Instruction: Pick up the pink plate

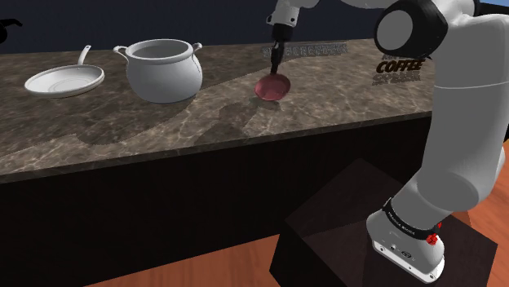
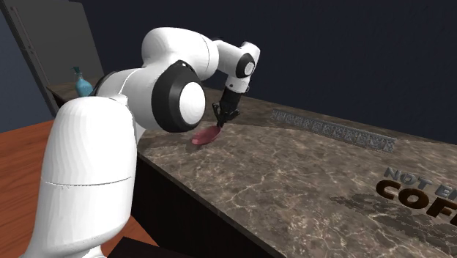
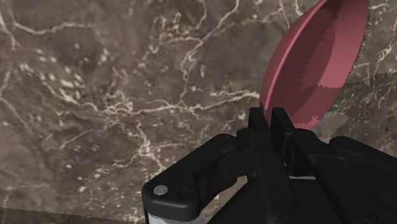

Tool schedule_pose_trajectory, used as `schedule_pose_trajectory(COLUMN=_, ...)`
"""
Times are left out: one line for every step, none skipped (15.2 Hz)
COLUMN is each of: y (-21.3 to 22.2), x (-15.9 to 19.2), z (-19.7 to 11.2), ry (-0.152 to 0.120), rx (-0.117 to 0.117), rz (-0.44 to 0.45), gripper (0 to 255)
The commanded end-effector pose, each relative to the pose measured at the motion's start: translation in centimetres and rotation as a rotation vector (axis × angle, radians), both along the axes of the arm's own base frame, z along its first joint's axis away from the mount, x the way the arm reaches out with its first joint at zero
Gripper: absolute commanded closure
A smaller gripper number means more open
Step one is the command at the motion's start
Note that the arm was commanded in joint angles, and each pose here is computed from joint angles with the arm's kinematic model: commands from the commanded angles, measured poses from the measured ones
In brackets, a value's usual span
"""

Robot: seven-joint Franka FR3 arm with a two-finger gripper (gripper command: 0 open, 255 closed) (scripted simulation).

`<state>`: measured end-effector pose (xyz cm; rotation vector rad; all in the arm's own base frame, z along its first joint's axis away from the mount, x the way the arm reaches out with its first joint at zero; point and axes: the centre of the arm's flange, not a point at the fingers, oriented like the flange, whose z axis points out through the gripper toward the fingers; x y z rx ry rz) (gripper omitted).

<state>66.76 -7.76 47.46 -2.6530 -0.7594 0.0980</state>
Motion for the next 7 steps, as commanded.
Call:
schedule_pose_trajectory(y=0.0, x=0.0, z=1.1, ry=0.000, rx=0.000, rz=0.000, gripper=255)
schedule_pose_trajectory(y=0.0, x=0.0, z=1.6, ry=0.000, rx=0.000, rz=0.000, gripper=255)
schedule_pose_trajectory(y=0.0, x=0.0, z=2.1, ry=0.000, rx=0.000, rz=0.000, gripper=255)
schedule_pose_trajectory(y=0.0, x=0.0, z=2.6, ry=0.000, rx=0.000, rz=0.000, gripper=255)
schedule_pose_trajectory(y=0.0, x=0.0, z=3.2, ry=0.000, rx=0.000, rz=0.000, gripper=255)
schedule_pose_trajectory(y=0.0, x=0.0, z=3.3, ry=0.000, rx=0.000, rz=0.000, gripper=255)
schedule_pose_trajectory(y=0.0, x=0.0, z=3.3, ry=0.000, rx=0.000, rz=0.000, gripper=255)
